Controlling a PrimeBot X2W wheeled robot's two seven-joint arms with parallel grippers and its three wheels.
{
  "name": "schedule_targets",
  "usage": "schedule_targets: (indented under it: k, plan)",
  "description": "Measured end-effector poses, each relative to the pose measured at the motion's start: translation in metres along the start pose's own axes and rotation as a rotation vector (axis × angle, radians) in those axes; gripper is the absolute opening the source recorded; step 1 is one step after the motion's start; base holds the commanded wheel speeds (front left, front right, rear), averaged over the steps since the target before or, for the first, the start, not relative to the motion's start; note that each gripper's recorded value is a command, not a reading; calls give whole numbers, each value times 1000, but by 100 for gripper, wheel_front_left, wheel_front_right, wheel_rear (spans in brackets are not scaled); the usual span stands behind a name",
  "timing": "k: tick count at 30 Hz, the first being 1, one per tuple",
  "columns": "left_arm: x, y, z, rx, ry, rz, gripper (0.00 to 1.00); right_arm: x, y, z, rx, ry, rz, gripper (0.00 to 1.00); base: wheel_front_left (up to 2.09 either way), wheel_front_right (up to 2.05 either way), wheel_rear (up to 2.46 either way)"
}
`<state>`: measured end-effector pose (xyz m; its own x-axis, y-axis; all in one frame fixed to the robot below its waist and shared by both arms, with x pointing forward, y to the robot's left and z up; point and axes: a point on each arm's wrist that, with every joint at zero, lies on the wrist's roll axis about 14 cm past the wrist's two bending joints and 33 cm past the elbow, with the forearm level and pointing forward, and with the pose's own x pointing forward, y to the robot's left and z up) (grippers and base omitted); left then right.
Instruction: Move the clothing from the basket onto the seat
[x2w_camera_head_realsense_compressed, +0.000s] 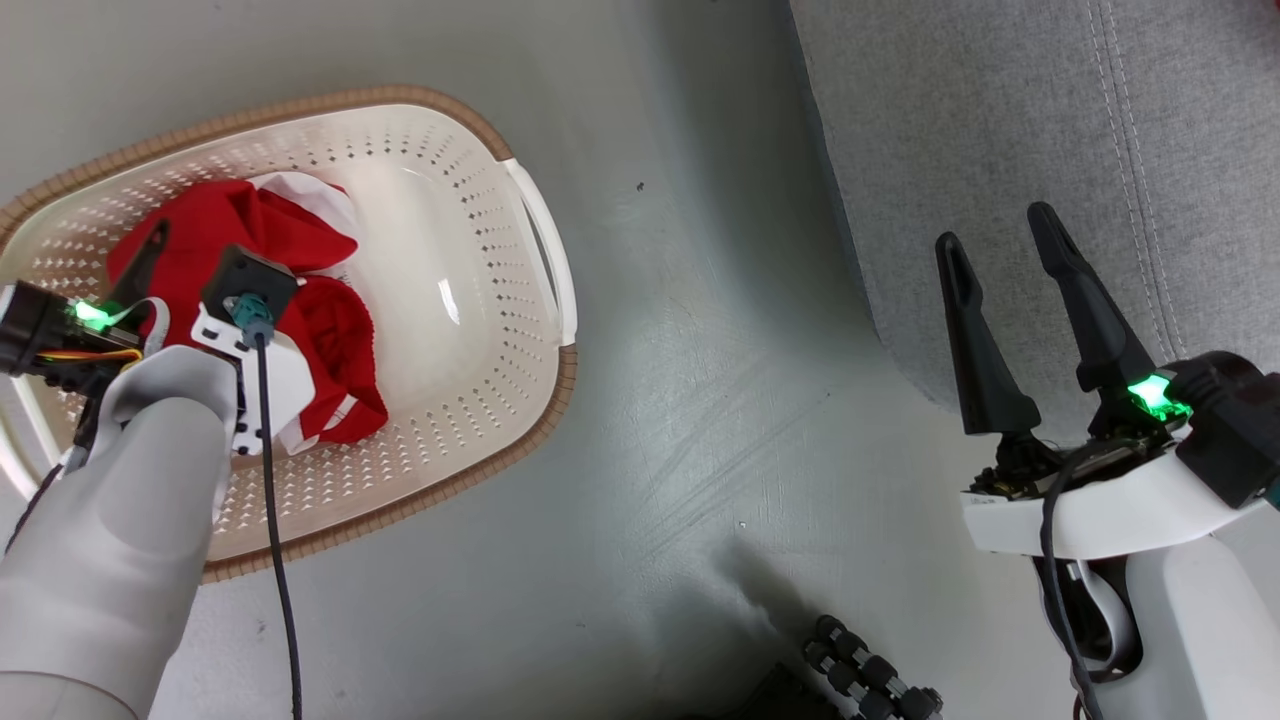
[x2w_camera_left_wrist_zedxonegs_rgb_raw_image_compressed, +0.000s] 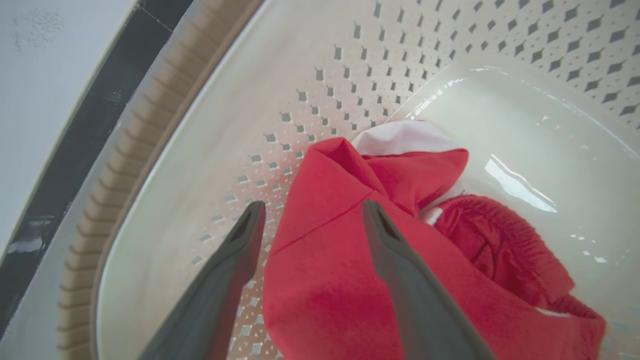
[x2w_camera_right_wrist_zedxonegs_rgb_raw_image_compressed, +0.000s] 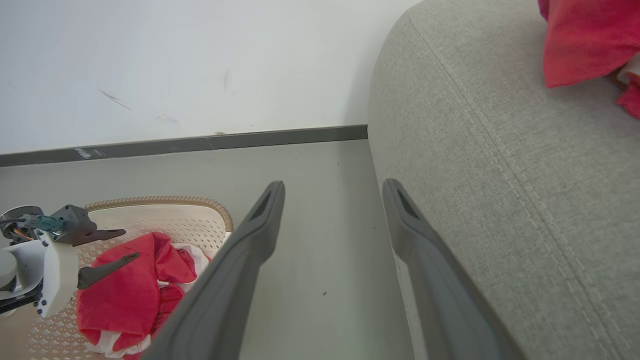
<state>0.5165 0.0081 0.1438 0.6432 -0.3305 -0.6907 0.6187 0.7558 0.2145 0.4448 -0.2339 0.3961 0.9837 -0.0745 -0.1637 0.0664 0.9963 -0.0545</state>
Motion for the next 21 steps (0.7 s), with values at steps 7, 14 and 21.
schedule_targets:
  k: [7,14,21]
  plan:
    - [12,0,-19,9,78,18,100,5,-1,-7,12,13,-2,100,0,0,0]
    - [22,0,-28,6,117,35,100,13,-2,-8,22,8,-1,100,0,0,0]
    - [30,-6,-33,10,146,15,0,16,-4,-12,22,13,-7,100,0,0,0]
